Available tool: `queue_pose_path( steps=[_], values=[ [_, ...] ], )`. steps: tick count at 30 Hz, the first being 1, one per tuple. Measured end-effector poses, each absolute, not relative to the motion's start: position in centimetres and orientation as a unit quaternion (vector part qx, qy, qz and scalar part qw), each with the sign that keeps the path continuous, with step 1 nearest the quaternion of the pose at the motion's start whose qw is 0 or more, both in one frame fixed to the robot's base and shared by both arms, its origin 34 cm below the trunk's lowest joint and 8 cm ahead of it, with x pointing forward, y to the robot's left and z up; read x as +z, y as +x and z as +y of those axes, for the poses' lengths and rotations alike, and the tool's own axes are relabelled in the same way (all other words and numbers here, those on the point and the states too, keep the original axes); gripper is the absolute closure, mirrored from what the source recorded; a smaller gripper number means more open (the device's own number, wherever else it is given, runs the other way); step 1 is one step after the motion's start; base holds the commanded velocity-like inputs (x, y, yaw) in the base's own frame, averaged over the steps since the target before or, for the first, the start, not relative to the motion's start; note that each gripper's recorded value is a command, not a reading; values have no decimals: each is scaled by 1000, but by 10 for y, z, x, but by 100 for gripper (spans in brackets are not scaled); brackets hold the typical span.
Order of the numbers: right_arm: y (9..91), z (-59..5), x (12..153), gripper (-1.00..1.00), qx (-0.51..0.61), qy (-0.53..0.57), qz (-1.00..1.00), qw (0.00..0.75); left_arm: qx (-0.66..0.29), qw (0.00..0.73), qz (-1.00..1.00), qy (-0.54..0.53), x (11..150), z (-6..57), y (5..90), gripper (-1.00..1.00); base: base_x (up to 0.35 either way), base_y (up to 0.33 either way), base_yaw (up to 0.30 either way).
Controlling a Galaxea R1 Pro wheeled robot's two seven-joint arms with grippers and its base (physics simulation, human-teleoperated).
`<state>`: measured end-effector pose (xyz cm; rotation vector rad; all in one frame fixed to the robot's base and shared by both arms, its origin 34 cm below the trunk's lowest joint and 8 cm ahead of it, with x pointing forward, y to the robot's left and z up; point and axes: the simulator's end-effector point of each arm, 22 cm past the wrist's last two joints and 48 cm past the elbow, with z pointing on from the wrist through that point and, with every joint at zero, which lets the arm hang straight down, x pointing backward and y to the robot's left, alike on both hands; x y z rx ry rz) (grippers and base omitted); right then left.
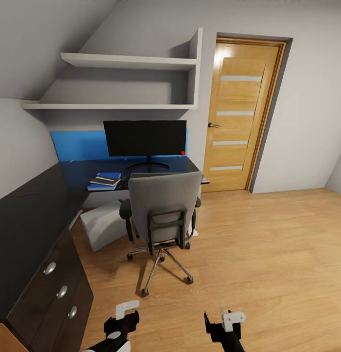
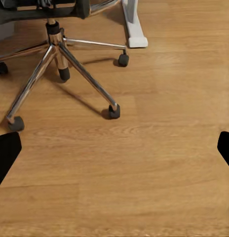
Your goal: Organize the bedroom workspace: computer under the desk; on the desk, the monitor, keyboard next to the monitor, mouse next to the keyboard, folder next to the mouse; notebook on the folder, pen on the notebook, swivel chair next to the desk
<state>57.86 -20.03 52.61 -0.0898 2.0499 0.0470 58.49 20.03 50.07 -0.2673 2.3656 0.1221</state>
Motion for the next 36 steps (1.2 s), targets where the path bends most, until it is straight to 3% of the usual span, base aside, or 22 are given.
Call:
queue_pose_path(
  steps=[6,16,36],
  values=[
    [529,-209,511,-100,12,-37,866,499,57,339,933,-105,474,209,518,-100,0,0,0],
    [515,-216,518,-100,6,-44,875,481,94,298,944,-101,456,258,431,-100,0,0,0],
    [517,-217,553,-100,5,-44,876,481,106,251,958,-90,469,267,358,-100,0,0,0]
  ],
)
